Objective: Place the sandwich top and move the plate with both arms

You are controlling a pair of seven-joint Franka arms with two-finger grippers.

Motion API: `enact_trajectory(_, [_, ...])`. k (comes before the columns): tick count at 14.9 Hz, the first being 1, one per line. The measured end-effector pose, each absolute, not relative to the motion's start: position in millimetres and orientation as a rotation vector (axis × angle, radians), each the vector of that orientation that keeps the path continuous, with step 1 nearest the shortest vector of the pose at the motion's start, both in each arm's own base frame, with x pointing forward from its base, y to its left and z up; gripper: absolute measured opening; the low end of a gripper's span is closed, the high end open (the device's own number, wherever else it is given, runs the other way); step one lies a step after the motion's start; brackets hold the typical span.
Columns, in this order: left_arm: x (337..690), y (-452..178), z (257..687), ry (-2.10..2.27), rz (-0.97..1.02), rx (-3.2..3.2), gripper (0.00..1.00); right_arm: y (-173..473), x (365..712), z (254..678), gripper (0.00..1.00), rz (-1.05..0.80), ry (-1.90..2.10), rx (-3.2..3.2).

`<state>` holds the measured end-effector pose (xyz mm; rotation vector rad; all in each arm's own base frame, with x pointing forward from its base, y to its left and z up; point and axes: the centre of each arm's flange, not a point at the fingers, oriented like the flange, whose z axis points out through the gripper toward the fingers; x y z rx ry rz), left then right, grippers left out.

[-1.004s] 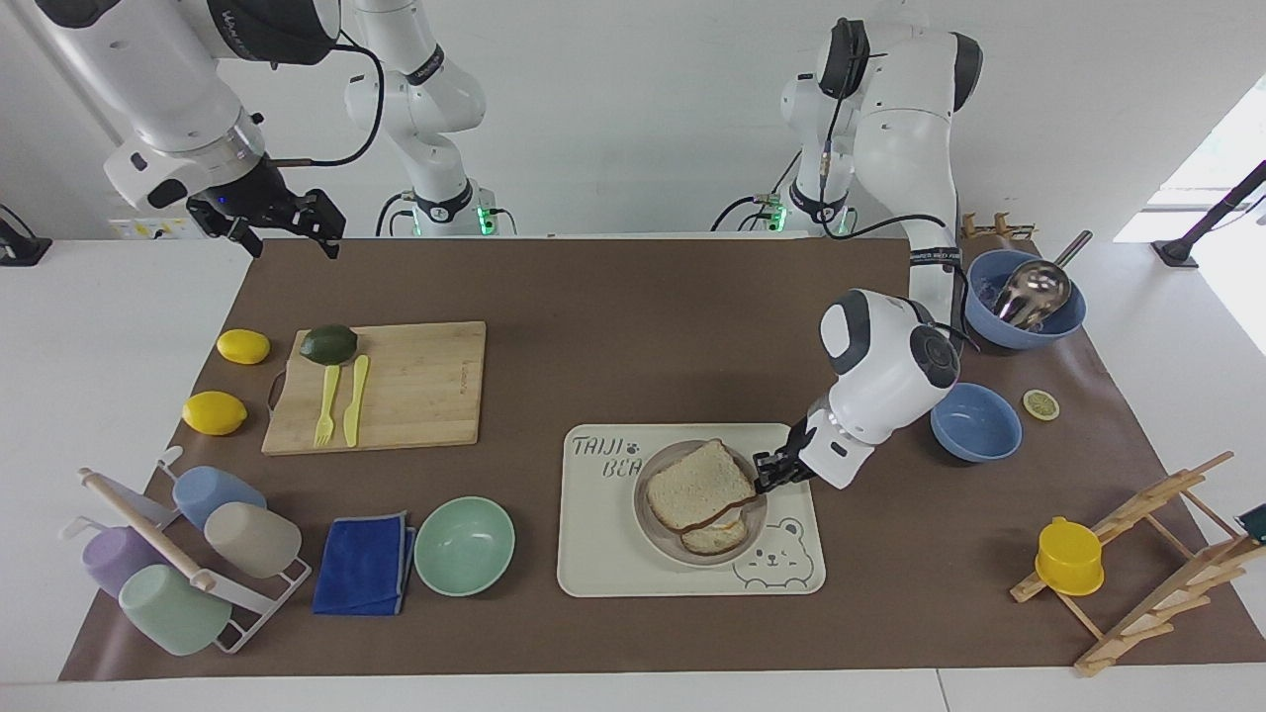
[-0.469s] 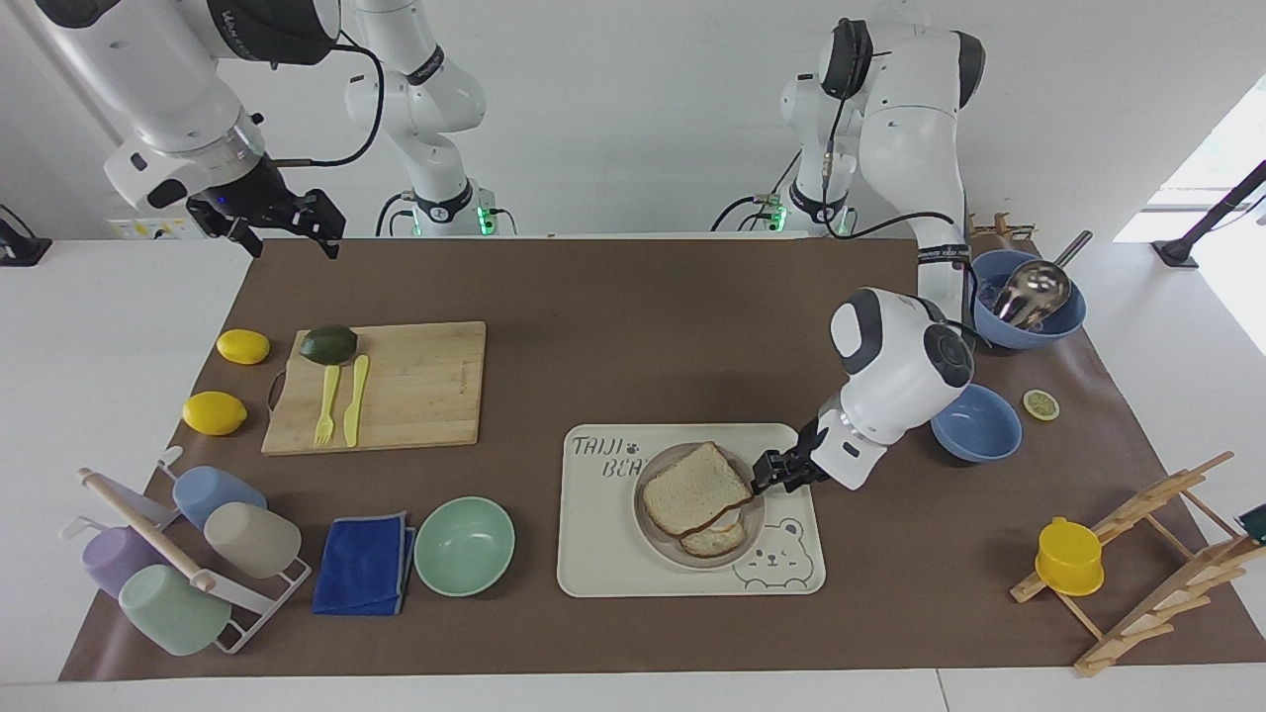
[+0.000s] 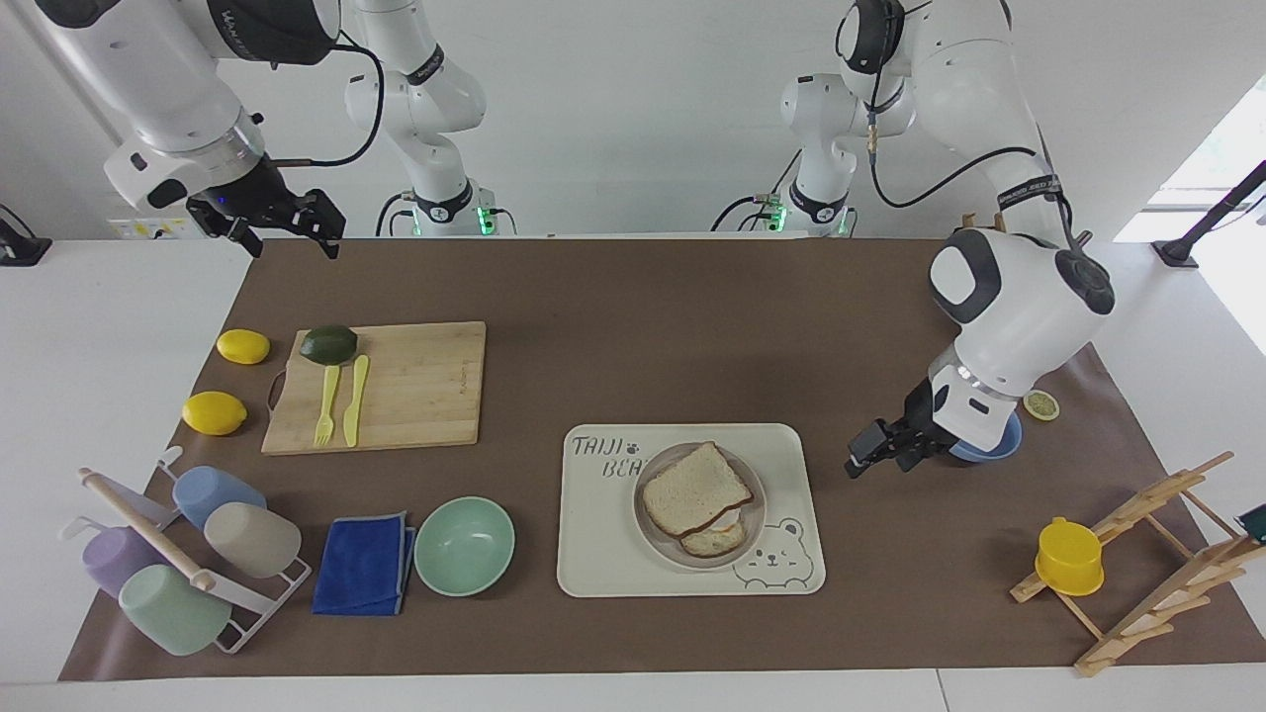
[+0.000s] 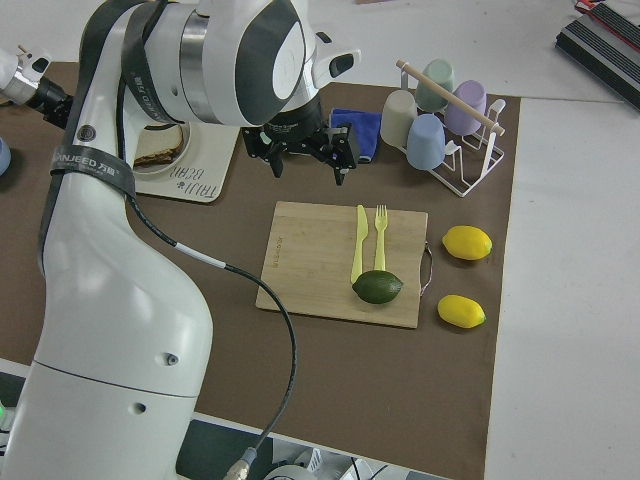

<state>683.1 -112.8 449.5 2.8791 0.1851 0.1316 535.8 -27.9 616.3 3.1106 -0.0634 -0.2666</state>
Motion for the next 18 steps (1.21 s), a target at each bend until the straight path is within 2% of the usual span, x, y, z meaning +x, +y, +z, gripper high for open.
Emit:
enact_trajectory(5, [640.1,-87.7,529.7,0.105,0.067,3.027,1.00,-27.9,535.8,616.3,1.00,-0.267,-0.063,3.111])
enact_trajectory(11, [559.5,-64.4,623.6,0.083,-0.088,3.100,1.00,-27.9,535.8,616.3,1.00,-0.267,-0.063,3.111])
enact_trajectory(14, [532.3,-60.4,631.9,0.079,-0.188,3.105,1.00,-27.9,535.8,616.3,1.00,-0.267,-0.063,3.111])
enact_trajectory(18, [515.7,-60.0,603.3,0.035,-0.285,3.105,1.00,-27.9,535.8,616.3,1.00,-0.267,-0.063,3.111])
